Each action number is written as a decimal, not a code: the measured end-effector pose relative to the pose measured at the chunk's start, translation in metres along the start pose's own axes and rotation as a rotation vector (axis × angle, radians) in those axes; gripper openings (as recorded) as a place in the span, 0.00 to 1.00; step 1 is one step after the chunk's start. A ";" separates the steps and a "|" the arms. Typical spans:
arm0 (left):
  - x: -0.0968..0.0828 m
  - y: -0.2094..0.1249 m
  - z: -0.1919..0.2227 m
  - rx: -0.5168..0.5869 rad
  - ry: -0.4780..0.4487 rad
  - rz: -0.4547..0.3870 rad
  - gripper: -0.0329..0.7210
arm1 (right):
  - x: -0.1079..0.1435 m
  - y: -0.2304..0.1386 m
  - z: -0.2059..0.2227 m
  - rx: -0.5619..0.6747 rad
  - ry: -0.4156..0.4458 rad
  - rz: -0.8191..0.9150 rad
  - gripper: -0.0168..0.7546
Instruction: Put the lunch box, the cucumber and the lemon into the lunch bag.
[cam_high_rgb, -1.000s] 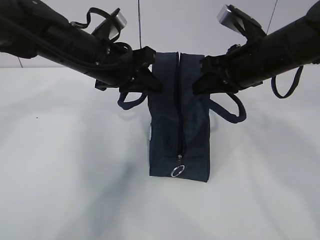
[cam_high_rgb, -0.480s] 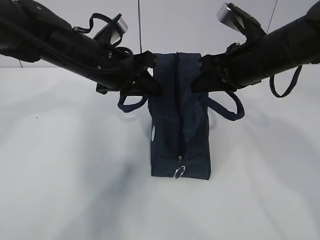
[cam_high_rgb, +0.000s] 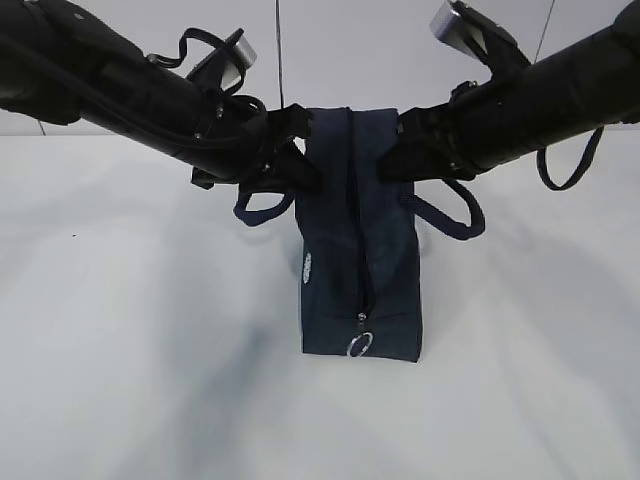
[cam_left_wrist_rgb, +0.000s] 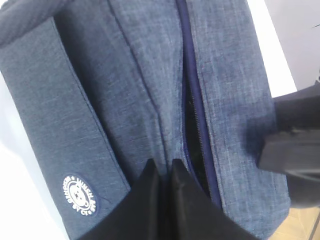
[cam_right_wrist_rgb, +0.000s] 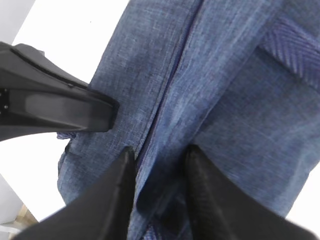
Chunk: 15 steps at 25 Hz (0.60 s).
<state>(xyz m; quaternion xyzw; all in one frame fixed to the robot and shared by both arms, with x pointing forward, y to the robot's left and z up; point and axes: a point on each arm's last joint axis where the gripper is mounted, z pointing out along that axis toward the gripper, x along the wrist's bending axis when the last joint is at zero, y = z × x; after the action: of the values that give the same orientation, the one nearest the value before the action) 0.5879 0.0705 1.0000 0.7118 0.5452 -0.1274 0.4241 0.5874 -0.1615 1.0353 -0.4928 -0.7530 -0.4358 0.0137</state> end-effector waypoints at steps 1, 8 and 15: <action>0.000 0.000 0.000 0.000 0.000 0.000 0.04 | 0.000 0.000 0.000 0.000 0.000 0.000 0.23; 0.000 0.000 0.000 0.002 0.000 0.001 0.04 | 0.002 -0.001 0.000 0.013 0.018 0.001 0.36; 0.000 -0.001 0.000 0.006 -0.001 0.003 0.04 | 0.006 0.010 -0.009 0.018 0.001 -0.092 0.38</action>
<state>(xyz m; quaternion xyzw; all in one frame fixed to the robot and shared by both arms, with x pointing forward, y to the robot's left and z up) 0.5873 0.0705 0.9998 0.7139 0.5435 -0.1289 0.4224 0.5883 -0.1618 1.0500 -0.4573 -0.7787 -0.4295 -0.0015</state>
